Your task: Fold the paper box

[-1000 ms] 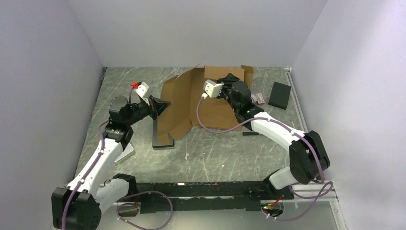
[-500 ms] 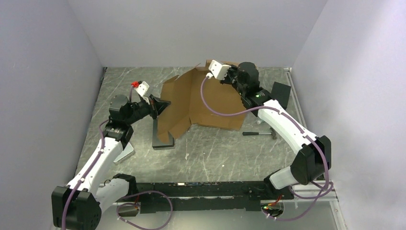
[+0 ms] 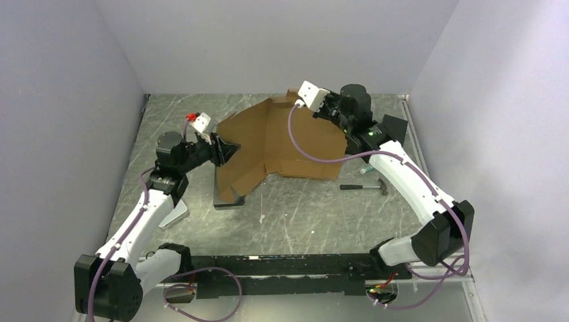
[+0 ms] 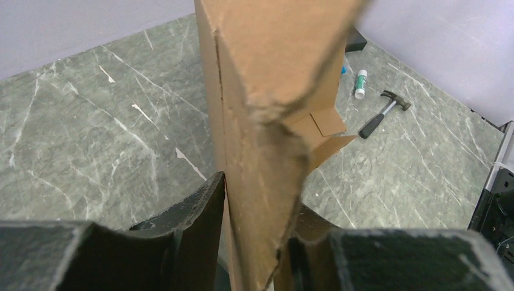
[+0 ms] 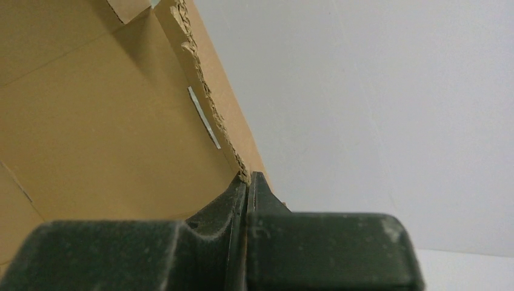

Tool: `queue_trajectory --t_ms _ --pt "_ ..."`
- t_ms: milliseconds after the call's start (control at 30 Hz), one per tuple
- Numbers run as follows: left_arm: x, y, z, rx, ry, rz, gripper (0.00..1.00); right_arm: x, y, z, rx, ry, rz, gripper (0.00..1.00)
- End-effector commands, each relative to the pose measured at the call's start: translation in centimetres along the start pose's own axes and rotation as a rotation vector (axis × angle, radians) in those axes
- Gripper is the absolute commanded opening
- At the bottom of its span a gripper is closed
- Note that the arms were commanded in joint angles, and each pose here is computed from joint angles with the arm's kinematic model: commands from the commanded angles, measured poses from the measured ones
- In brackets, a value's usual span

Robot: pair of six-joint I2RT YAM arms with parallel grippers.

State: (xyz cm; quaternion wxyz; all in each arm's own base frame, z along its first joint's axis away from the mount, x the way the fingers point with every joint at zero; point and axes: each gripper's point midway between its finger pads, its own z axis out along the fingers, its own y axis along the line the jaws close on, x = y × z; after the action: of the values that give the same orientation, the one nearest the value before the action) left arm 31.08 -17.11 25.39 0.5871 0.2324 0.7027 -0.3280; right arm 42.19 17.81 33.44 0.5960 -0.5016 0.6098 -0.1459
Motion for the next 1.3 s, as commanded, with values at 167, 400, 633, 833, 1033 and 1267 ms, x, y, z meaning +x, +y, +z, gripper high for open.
queue_trajectory --t_ms 167,400,633,833,1033,1267 --pt "-0.5 -0.3 0.4 0.026 -0.016 0.009 0.03 -2.4 -2.7 -1.8 0.061 -0.080 0.049 0.00" --pt "-2.3 -1.2 0.4 0.127 -0.033 0.141 0.00 -2.6 -2.9 -1.6 0.014 -0.105 0.056 0.00" --pt "-3.4 -1.6 0.4 0.257 0.000 0.125 0.00 -2.0 -5.0 -1.6 0.047 -0.104 0.070 0.00" --pt "-3.6 -1.9 1.3 0.329 0.000 0.067 0.00 -2.2 -3.6 -1.4 -0.018 -0.130 0.068 0.00" --pt "-3.4 -1.0 2.1 0.310 0.021 0.025 0.00 -1.8 -2.2 -1.4 -0.071 -0.131 0.029 0.00" --pt "-2.8 0.1 2.6 0.276 0.016 -0.067 0.00 -0.2 -1.4 -1.2 -0.059 -0.089 0.011 0.00"
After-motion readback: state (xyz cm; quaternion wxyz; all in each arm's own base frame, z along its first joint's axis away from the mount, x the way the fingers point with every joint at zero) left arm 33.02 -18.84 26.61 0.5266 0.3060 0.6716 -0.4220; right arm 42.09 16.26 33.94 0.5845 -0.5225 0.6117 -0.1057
